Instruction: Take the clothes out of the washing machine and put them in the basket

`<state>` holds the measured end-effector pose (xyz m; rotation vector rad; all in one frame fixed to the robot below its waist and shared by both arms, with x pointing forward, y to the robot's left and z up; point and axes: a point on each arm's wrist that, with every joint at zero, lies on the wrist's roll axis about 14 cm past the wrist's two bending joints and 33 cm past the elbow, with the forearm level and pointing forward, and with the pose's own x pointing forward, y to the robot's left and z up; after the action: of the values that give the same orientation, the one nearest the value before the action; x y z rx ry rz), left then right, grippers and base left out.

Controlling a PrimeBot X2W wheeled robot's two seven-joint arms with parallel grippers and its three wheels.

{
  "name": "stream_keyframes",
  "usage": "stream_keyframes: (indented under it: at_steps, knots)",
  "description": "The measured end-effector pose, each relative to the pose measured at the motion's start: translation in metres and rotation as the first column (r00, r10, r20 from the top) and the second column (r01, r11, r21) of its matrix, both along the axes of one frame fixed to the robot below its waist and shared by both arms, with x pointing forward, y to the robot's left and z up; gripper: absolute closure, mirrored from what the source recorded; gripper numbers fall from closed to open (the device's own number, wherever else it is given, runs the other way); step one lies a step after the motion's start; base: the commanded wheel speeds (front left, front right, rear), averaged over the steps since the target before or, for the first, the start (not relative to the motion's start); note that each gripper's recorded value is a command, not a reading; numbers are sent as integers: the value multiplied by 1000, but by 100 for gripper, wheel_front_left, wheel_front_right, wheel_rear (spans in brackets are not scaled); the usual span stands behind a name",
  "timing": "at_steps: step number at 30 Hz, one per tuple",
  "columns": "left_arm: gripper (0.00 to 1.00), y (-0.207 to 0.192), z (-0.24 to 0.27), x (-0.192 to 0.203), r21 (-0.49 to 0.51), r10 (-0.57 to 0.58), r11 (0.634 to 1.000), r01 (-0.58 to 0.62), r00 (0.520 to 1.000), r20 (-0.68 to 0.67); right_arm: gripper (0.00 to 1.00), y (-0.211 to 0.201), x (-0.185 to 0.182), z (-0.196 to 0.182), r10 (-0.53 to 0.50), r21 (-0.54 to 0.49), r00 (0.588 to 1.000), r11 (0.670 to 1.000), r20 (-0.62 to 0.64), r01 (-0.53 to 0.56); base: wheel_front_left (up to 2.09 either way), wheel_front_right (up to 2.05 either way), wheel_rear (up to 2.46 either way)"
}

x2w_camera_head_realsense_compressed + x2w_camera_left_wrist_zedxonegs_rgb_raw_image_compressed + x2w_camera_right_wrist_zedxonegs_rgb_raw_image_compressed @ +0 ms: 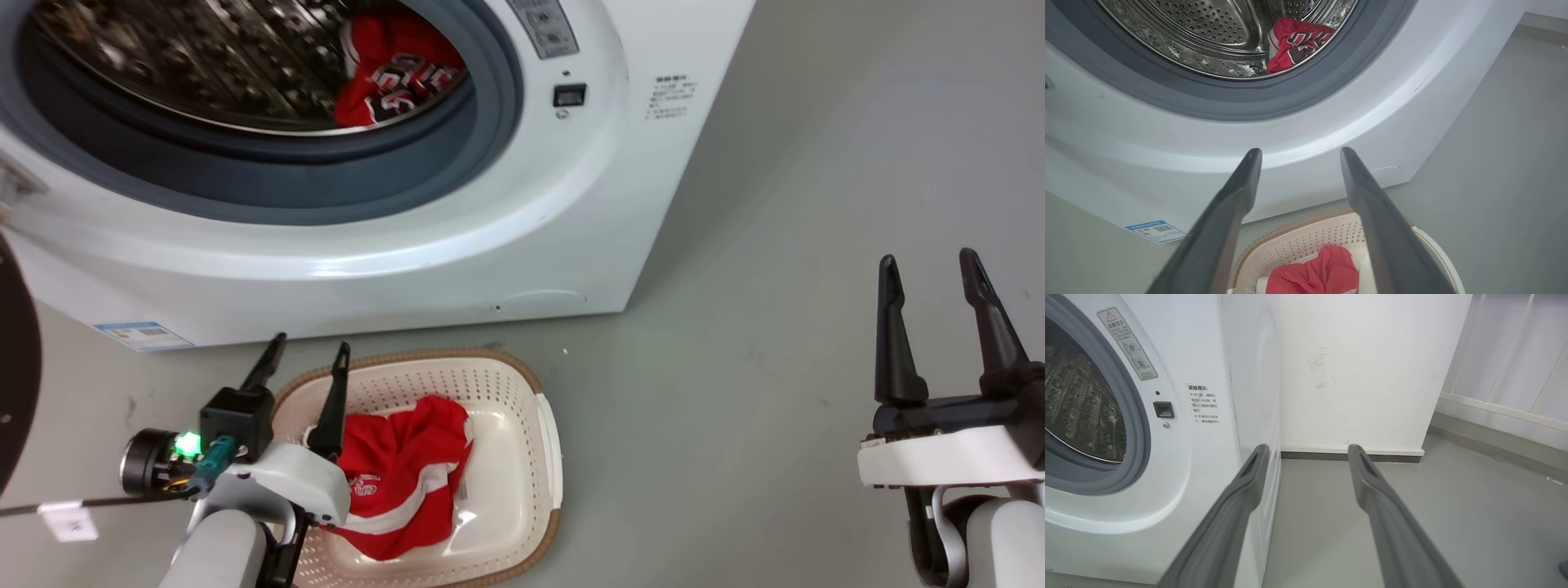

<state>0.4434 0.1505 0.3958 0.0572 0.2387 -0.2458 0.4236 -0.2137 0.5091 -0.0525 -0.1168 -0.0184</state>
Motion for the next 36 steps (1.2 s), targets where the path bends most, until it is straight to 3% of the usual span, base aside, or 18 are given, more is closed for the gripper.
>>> stream_keyframes:
  at_steps: [7, 17, 26, 36]
  knots:
    - [0, 4, 55, -3, -60, 39, 998, -30, 986, 160, 0, 6, -11, 10, 17, 14, 1000, 1000, 22, -18, 0, 0, 0]
    - [0, -7, 82, 19, -43, -56, 997, 69, 965, 256, 0, -4, -19, 5, -13, 18, 1000, 1000, 3, 13, 0, 0, 0]
    - [0, -23, 91, 101, 40, -166, 986, 161, 956, 241, 0, -17, -12, -14, -51, 28, 998, 998, -47, 52, 0, 0, 0]
    - [0, -31, 66, 215, 147, -208, 968, 205, 978, 4, 0, -32, 1, -57, -92, 38, 984, 994, -150, 98, 0, 0, 0]
